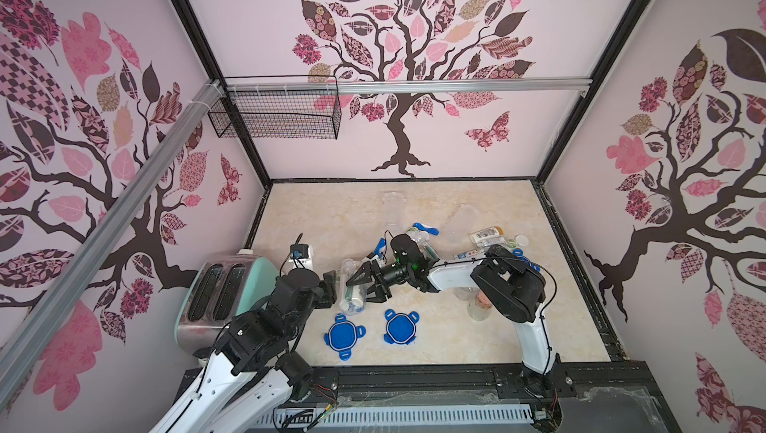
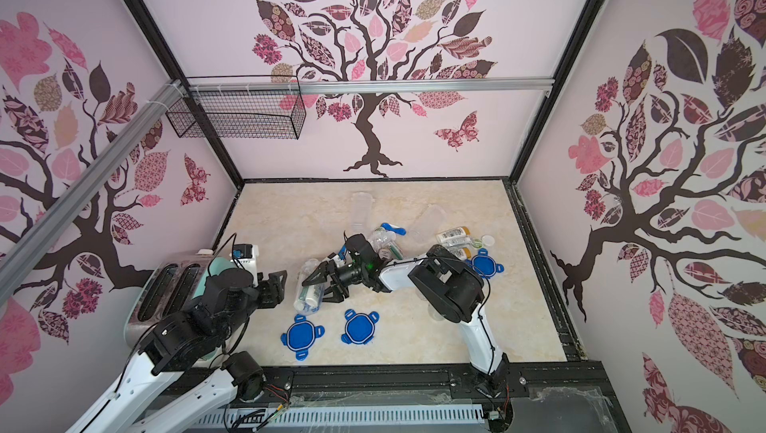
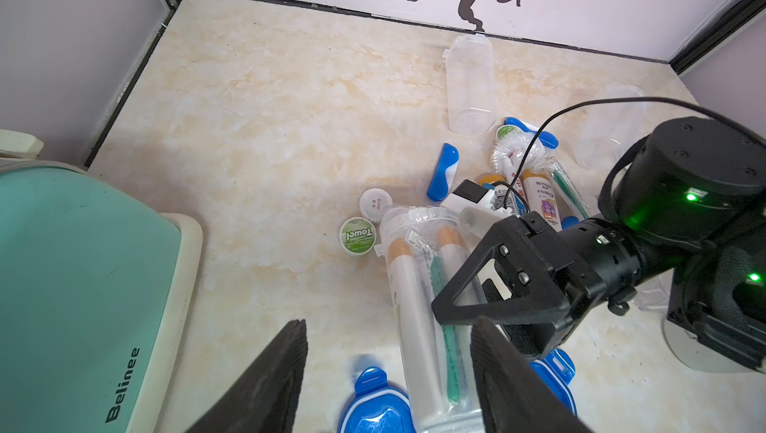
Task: Take out toiletry kits
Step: 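Pour the toiletry kits out of the container.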
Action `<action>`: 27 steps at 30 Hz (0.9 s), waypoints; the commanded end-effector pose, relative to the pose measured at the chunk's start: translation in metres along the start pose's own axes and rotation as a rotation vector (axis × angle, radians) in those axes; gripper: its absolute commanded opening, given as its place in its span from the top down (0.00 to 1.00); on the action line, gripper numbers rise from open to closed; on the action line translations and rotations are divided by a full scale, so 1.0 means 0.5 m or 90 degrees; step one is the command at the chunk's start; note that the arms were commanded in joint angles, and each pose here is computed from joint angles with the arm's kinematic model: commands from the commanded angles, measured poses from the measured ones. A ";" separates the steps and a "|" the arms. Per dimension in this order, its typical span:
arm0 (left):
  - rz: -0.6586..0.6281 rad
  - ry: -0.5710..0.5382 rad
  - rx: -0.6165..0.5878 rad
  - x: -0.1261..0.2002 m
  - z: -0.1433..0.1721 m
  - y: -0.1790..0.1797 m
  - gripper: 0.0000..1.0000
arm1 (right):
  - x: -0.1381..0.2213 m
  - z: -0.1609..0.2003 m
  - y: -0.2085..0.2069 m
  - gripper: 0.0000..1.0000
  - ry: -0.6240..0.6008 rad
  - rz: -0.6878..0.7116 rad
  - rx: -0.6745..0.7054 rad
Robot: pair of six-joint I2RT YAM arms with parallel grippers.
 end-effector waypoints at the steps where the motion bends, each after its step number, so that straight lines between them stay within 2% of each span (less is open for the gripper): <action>1: 0.001 -0.014 0.003 0.001 -0.006 0.001 0.33 | 0.011 0.011 0.088 0.40 0.002 -0.071 0.056; 21: 0.003 -0.006 0.000 -0.003 -0.002 -0.002 0.33 | 0.021 0.010 0.113 0.38 -0.011 -0.115 0.007; 27: 0.022 0.001 -0.015 -0.008 0.001 -0.013 0.30 | 0.030 0.003 0.137 0.39 -0.018 -0.156 -0.008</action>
Point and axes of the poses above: each gripper's point midway between its finger pads, its own x axis back along the fingers, its own y axis along the line the jaws close on, z = x × y, the point moved 3 cm from there along x, back along the fingers, and after that the axes turned 9 degrees about x, right-handed, at the moved point
